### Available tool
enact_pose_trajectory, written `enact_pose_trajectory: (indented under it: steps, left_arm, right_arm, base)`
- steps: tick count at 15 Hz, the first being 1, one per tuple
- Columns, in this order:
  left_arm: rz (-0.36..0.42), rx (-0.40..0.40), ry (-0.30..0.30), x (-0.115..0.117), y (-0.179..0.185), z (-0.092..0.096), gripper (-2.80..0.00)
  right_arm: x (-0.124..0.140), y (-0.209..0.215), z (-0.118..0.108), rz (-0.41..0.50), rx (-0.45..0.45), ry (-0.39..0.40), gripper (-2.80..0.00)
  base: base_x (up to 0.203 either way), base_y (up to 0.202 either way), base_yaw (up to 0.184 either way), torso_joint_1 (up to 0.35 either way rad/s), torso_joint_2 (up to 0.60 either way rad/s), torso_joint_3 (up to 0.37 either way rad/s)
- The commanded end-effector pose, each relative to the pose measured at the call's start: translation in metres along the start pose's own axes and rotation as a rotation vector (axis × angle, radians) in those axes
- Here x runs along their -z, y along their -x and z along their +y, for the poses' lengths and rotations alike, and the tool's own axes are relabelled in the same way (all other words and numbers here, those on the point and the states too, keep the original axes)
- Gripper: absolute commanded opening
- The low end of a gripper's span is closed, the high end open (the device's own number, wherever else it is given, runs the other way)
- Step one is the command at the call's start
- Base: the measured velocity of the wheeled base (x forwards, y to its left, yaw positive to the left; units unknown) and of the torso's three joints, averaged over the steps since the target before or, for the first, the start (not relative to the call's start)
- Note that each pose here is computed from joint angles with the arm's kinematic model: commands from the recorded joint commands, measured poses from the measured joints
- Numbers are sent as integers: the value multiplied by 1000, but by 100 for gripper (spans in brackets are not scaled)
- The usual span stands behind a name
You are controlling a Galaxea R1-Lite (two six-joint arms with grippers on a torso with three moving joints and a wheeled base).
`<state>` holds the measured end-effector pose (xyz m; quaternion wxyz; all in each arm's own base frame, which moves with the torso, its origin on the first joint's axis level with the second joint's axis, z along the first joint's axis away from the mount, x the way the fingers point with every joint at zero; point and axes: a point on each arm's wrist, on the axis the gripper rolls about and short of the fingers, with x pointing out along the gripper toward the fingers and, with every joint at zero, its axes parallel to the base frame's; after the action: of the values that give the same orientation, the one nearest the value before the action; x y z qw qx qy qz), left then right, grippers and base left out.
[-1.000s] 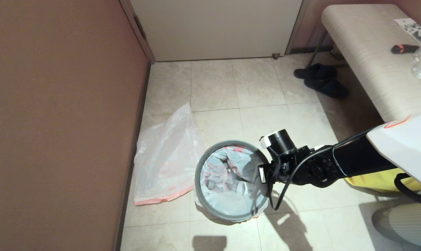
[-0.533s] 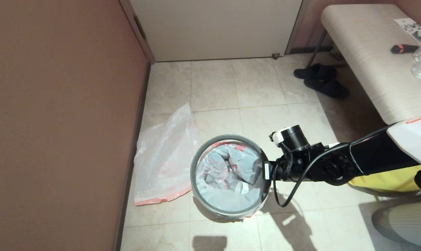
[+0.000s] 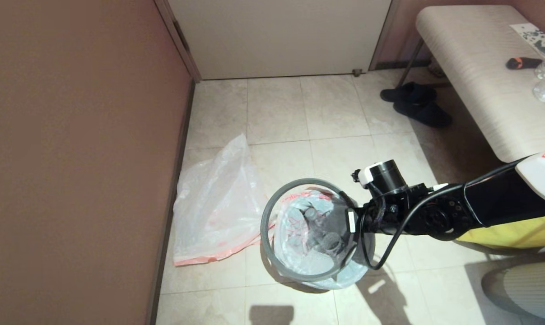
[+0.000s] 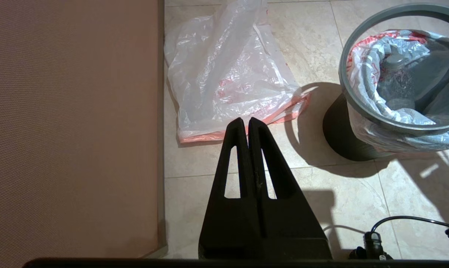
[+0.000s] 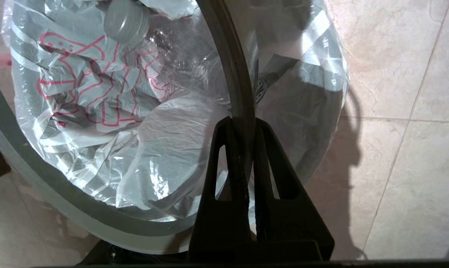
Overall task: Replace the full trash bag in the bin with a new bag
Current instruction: Place the trash can ring on the floor
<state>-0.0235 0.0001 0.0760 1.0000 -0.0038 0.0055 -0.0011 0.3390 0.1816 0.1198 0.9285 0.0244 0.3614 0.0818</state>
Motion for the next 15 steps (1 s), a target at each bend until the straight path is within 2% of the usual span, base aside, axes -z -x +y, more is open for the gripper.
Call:
enact_pose_trajectory:
  steps: [1,3,6,8,12,15]
  left_arm:
    - [2,-1,0,0,0,0,-280]
    - [2,-1,0,0,0,0,-280]
    - [0,-1,0,0,0,0,-280]
    - [1,-1,0,0,0,0,-280]
    - [1,-1,0,0,0,0,-280]
    - [2,-1,0,0,0,0,-280]
  right_arm:
    - [-5,11,-1,-24,-6,-9,-280]
    - [-7,18,-4,-34,-5,-18,-280]
    - [-22,46,-25,-81,17,-110,-280]
    - [-29,68,-47,-68,31,-208,-280]
    - [-38,100,-98,-4,1,-428,-280]
    - [-37,98,-146,7,104,-556,-280]
  base:
    - [0,0,0,0,0,0]
    - [0,0,0,0,0,0]
    - [0,0,0,0,0,0]
    - [0,0,0,0,0,0]
    - [0,0,0,0,0,0]
    - [0,0,0,0,0,0]
